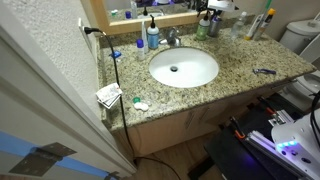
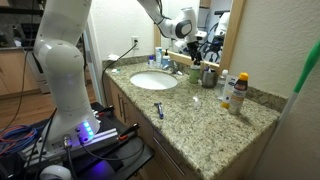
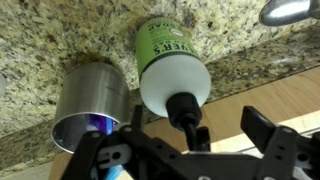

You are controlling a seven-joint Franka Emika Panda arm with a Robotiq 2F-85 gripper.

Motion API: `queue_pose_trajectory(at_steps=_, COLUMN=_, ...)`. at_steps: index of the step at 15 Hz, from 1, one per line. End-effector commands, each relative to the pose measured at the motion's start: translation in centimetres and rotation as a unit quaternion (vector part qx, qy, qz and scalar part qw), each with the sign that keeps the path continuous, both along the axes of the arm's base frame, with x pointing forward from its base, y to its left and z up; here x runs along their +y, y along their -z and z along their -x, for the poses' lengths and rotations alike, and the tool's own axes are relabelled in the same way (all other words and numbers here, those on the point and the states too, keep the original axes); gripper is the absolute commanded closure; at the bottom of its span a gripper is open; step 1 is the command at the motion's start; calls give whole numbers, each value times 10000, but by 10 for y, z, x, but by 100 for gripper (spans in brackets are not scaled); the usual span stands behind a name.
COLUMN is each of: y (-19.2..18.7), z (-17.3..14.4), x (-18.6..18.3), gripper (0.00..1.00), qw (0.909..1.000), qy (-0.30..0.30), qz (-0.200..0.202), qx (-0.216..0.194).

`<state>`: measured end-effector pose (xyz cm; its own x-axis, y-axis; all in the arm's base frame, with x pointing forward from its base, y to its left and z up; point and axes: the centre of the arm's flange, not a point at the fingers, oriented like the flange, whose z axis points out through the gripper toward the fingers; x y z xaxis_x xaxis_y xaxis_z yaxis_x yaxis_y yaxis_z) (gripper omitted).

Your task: Move all the bottles away from the sink

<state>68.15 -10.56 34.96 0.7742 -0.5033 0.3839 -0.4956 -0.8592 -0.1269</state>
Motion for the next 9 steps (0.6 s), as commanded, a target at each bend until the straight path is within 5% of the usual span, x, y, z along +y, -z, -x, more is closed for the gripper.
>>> queue_pose_trajectory(at_steps=1, y=-1, z=-3, x=3, gripper=32, qw=9999, qy=-16, qz=113, qx=-86)
queue_pose_trajectory(at_steps=9, y=-10, z=1, x=4, gripper=89, qw=9998, qy=-41, qz=170, qx=-102)
